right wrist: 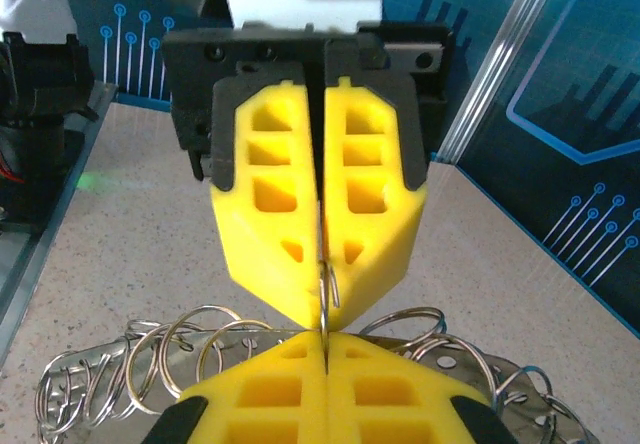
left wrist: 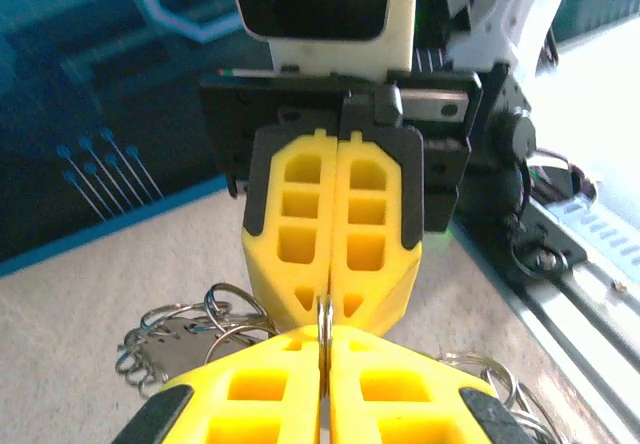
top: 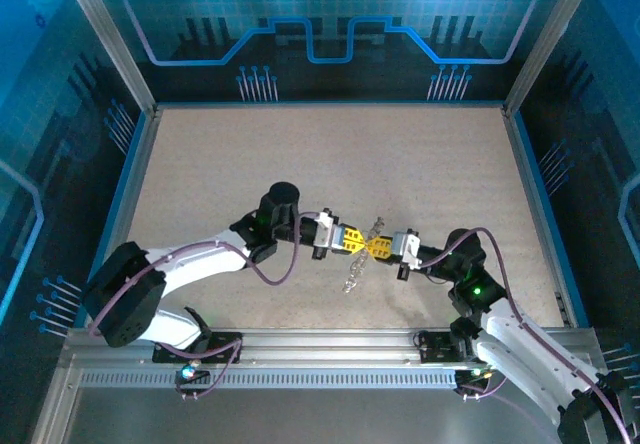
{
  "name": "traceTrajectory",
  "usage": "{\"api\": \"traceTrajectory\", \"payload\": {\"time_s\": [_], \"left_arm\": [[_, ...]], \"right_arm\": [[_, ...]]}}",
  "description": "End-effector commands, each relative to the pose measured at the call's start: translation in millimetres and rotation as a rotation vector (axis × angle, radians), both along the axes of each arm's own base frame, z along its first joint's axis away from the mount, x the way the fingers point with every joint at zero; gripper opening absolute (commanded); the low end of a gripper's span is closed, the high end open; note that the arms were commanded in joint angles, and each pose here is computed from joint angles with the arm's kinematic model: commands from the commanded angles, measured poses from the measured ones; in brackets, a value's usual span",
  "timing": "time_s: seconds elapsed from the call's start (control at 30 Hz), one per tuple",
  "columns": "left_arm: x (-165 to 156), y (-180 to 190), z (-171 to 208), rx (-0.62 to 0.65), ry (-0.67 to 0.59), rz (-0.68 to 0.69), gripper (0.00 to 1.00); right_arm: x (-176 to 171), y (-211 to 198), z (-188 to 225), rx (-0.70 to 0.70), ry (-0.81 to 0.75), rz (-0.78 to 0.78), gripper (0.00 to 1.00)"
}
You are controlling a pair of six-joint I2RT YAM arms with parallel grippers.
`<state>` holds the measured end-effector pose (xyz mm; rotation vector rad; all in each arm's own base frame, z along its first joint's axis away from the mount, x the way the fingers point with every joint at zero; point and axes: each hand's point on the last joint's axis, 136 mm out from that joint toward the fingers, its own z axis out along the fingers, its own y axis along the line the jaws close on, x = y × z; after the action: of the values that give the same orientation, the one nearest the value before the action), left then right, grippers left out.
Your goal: Put the keys on the keyring
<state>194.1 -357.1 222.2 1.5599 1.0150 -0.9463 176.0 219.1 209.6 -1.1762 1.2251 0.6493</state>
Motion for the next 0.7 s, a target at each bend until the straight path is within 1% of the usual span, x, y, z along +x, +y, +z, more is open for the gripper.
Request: {"api": "traceTrajectory", "payload": {"time_s": [0.0,0.2,0.33,0.4,0.5,0.67], "left_arm": [[-14,12,-18,0.178,0.009,-0.047,0.08],[-7,13,-17,0.193,-0.014,-0.007,0.09],[-2,13,-18,0.2,-0.023,0.019,0.15],[-3,13,-17,0.199,-0.022,0.015,0.16],[-3,11,-15,0.185,-0.013,0.013,0.15],[-2,6,-14,0.166,0.007,0.001,0.12]], "right_arm": [[3,2,16,0.0,-0.055,-0.011,0.0],[7,2,13,-0.024,-0.051,-0.037,0.0],[7,2,13,-0.034,-0.049,-0.043,0.0],[6,2,12,-0.035,-0.048,-0.041,0.0],[6,4,5,-0.056,-0.019,-0.031,0.0],[6,5,3,-0.066,-0.016,-0.028,0.0]]}}
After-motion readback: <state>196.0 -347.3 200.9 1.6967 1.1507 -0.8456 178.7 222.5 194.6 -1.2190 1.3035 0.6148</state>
